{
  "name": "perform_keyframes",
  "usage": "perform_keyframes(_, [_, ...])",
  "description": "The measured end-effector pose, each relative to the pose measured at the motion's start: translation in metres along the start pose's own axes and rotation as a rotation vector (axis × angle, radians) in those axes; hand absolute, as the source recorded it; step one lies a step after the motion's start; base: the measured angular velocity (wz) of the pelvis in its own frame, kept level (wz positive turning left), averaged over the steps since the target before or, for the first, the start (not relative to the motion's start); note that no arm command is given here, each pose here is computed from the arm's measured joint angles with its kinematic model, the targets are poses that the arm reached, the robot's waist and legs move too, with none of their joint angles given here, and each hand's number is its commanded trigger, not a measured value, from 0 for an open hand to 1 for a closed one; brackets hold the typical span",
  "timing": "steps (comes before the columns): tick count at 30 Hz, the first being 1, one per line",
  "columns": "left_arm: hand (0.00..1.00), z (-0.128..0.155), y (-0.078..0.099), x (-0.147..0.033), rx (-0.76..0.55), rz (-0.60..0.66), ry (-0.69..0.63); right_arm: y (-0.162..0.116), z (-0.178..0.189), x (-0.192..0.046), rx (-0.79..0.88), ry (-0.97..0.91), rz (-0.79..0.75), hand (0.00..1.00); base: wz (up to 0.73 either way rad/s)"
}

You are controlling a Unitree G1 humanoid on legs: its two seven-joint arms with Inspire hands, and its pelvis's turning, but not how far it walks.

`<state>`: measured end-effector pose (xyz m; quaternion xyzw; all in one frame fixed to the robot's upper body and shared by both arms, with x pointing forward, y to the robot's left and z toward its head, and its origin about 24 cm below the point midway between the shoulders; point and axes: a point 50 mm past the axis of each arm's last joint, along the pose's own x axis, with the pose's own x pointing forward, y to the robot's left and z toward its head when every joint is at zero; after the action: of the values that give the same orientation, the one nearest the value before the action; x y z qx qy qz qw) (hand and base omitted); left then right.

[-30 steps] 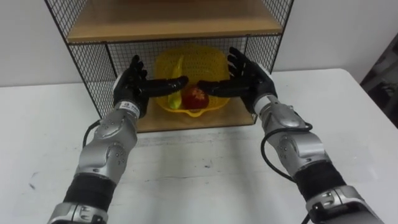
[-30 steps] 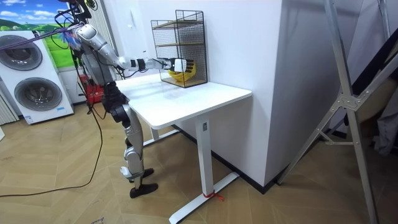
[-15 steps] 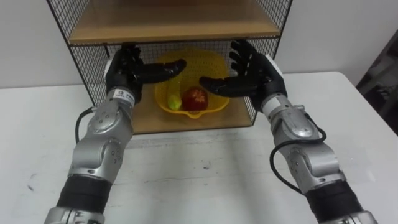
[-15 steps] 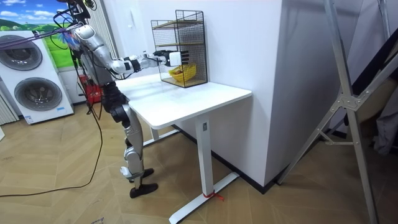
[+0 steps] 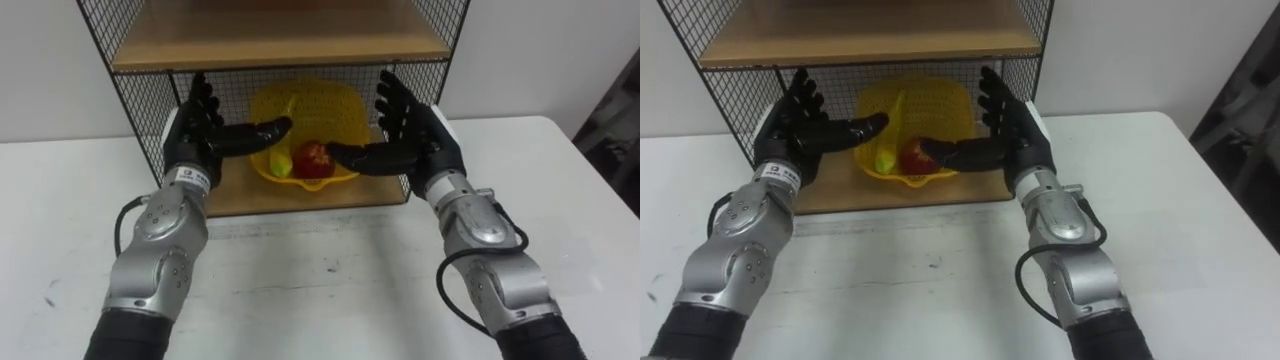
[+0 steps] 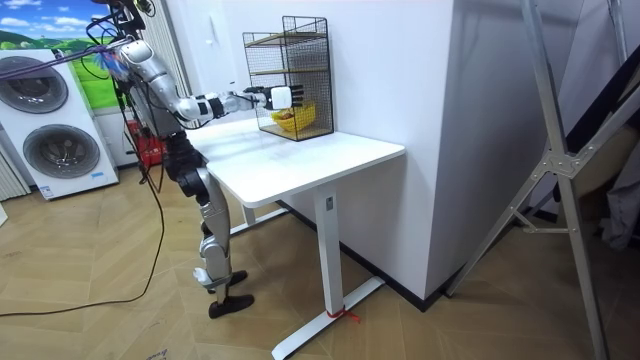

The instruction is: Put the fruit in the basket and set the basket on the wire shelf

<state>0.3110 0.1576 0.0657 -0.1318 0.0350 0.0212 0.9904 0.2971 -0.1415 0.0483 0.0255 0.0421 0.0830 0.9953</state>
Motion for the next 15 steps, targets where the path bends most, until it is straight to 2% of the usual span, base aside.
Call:
perform_keyframes(4, [0.00, 0.016, -0.003, -0.008, -0.014, -0.027, -0.099, -0.004, 0.012, -0.007, -0.003, -0.068, -0.020, 0.00, -0.05])
perform_keyframes(8, [0.00, 0.006, 0.006, -0.025, -0.005, -0.009, -0.090, -0.006, 0.007, -0.024, 0.000, -0.095, -0.033, 0.00, -0.01])
perform_keyframes(12, [0.00, -0.014, 0.021, -0.050, 0.025, 0.026, -0.050, -0.010, -0.007, -0.041, -0.001, -0.061, -0.051, 0.00, 0.00])
perform_keyframes(15, [0.00, -0.023, 0.028, -0.060, 0.029, 0.046, -0.018, -0.011, -0.005, -0.045, -0.006, -0.072, -0.057, 0.00, 0.00])
